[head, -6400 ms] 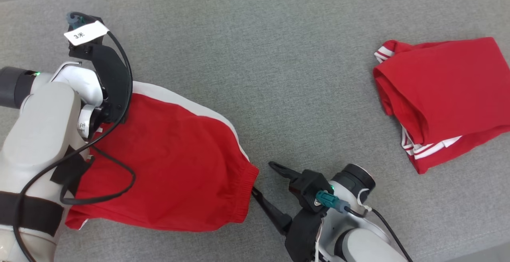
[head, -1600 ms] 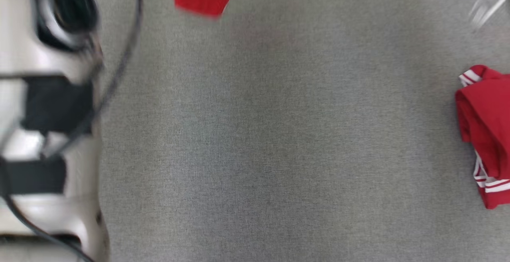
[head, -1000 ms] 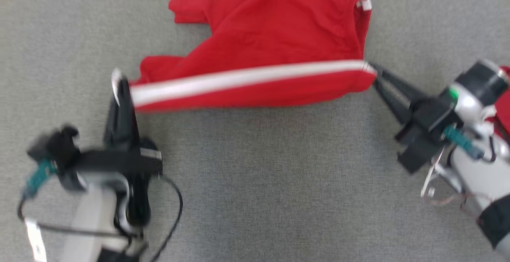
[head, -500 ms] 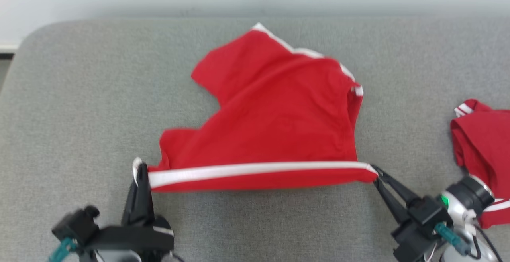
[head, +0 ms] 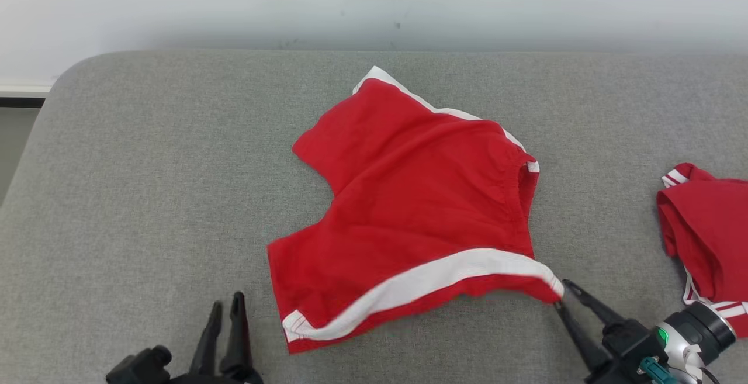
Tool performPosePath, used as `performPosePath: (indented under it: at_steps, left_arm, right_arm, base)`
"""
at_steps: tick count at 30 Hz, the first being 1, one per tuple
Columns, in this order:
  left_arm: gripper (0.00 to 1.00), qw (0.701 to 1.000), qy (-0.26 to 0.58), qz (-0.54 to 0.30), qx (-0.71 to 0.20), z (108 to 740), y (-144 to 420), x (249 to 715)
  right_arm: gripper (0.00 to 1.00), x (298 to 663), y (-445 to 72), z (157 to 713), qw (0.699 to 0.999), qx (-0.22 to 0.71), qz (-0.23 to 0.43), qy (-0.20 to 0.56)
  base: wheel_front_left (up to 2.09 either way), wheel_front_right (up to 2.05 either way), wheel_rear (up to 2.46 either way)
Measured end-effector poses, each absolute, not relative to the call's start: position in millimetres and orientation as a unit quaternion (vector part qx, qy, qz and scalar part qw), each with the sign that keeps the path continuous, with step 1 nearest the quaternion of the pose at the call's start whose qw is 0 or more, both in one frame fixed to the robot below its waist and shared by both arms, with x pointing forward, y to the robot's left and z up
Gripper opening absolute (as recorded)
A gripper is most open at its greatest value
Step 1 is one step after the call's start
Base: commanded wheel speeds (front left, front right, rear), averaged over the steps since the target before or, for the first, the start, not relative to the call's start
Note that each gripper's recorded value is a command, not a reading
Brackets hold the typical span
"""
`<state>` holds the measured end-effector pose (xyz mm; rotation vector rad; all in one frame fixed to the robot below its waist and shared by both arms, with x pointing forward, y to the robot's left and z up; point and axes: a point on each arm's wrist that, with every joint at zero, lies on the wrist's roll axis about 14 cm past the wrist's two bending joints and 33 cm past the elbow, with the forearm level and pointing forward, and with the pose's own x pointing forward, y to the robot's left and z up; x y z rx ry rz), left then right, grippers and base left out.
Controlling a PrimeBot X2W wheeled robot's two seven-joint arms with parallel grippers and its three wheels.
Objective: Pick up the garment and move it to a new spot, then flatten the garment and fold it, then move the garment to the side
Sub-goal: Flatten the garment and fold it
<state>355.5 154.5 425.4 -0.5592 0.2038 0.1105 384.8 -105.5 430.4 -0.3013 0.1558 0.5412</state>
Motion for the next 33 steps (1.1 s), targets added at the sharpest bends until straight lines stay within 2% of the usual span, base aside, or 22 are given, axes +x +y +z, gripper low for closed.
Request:
performPosePath:
  at_steps: [12, 23, 28, 33]
  left_arm:
    - [1.00, 0.960, 0.096, 0.090, -0.246, 422, 183, 348]
    - [1.00, 0.976, -0.007, 0.089, -0.198, 484, 206, 359]
    - [1.00, 0.979, -0.056, 0.076, -0.182, 516, 205, 362]
    - [1.00, 0.983, -0.076, 0.026, -0.164, 532, 181, 362]
  right_arm:
    - [1.00, 361, -107, 418, 0.946, -0.144, 0.269, 0.111]
    - [1.00, 371, -123, 450, 0.961, -0.147, 0.225, 0.065]
    - [1.00, 383, -126, 487, 0.987, -0.030, 0.154, 0.017]
    - [1.00, 383, -127, 509, 0.991, 0.089, 0.100, -0.009]
  base:
    - [0.00, 0.00, 0.00]
    - [0.00, 0.00, 0.00]
    - [0.00, 0.00, 0.00]
    - [0.00, 0.00, 0.00]
